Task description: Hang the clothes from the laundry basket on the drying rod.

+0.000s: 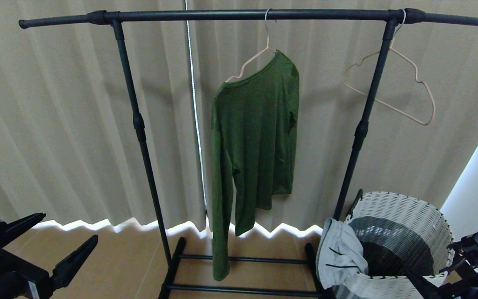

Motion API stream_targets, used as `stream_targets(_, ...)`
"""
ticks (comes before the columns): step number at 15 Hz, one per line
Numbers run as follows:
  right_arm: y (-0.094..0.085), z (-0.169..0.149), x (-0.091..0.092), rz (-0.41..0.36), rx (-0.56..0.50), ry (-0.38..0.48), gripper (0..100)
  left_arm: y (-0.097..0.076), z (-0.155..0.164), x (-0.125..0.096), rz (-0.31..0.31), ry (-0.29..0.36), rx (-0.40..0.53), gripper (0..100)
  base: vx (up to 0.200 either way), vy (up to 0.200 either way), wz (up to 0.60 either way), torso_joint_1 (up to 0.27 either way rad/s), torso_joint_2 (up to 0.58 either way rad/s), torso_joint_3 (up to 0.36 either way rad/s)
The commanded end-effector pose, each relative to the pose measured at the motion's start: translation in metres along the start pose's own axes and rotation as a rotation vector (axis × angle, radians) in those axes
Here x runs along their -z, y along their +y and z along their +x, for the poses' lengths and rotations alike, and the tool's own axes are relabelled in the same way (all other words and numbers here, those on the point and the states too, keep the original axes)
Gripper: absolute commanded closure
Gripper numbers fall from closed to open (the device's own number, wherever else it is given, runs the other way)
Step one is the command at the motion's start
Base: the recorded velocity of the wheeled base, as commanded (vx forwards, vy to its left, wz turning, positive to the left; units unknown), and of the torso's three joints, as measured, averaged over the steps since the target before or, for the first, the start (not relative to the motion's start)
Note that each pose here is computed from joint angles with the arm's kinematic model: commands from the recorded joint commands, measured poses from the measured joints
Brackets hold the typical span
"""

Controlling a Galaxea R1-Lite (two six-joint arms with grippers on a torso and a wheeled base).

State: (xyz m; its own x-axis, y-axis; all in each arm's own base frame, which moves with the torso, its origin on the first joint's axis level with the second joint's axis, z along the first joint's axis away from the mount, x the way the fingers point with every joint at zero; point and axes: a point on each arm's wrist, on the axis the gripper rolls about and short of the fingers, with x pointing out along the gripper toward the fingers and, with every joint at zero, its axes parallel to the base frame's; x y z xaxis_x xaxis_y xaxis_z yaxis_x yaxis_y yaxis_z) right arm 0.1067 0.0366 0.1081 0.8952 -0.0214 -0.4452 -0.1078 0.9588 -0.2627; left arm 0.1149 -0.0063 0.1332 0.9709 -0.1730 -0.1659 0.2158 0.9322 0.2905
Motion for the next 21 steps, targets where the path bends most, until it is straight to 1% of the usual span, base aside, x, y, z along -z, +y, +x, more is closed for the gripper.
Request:
stream_targets(1, 0.000, 0.000, 0.004, -0.007, -0.001, 0.015, 0, 0.000, 0.000, 0.000, -0.001, 0.001, 0.001, 0, 0.000, 0.000, 0.00, 0.000, 0.00, 0.000)
stream_targets(6, 0.001, 0.000, 0.006, -0.012, -0.002, 0.022, 0, -0.001, -0.001, 0.001, -0.003, 0.001, 0.007, 0, 0.000, 0.000, 0.00, 0.000, 0.00, 0.000)
stream_targets(8, 0.001, 0.000, 0.007, -0.014, -0.002, 0.027, 0, -0.003, -0.001, 0.000, 0.001, -0.007, 0.027, 0, 0.200, 0.000, 0.00, 0.000, 0.00, 0.002)
stream_targets(11, 0.001, 0.000, 0.007, -0.014, -0.002, 0.027, 0, -0.004, -0.001, 0.000, 0.001, -0.010, 0.029, 0, 0.200, 0.000, 0.00, -0.002, 0.00, 0.007)
stream_targets(14, 0.001, 0.001, 0.007, -0.017, -0.006, 0.035, 0, -0.002, -0.002, -0.006, 0.006, -0.041, 0.019, 0, 0.200, 0.000, 0.00, -0.001, 0.00, 0.004)
stream_targets(16, 0.003, 0.004, 0.008, -0.022, -0.008, 0.056, 0, -0.002, -0.004, -0.007, 0.008, -0.056, 0.019, 0, 0.200, 0.000, 0.00, 0.005, 0.00, 0.002)
stream_targets(17, 0.003, 0.006, 0.008, -0.027, -0.010, 0.065, 0, -0.003, -0.005, -0.008, 0.010, -0.064, 0.024, 0, 0.000, 0.000, 0.00, 0.000, 0.00, 0.000)
stream_targets(19, 0.007, 0.017, 0.000, -0.043, -0.011, 0.085, 0, -0.006, -0.008, -0.010, 0.015, -0.090, 0.046, 0, 0.000, 0.000, 0.00, 0.000, 0.00, 0.000)
stream_targets(20, 0.012, 0.033, -0.009, -0.090, -0.019, 0.125, 0, -0.007, -0.010, -0.013, 0.019, -0.112, 0.053, 0, 0.000, 0.000, 0.00, 0.000, 0.00, 0.000)
stream_targets(21, 0.017, 0.045, -0.011, -0.114, -0.024, 0.167, 0, -0.007, -0.012, -0.014, 0.020, -0.121, 0.057, 0, 0.000, 0.000, 0.00, 0.000, 0.00, 0.000)
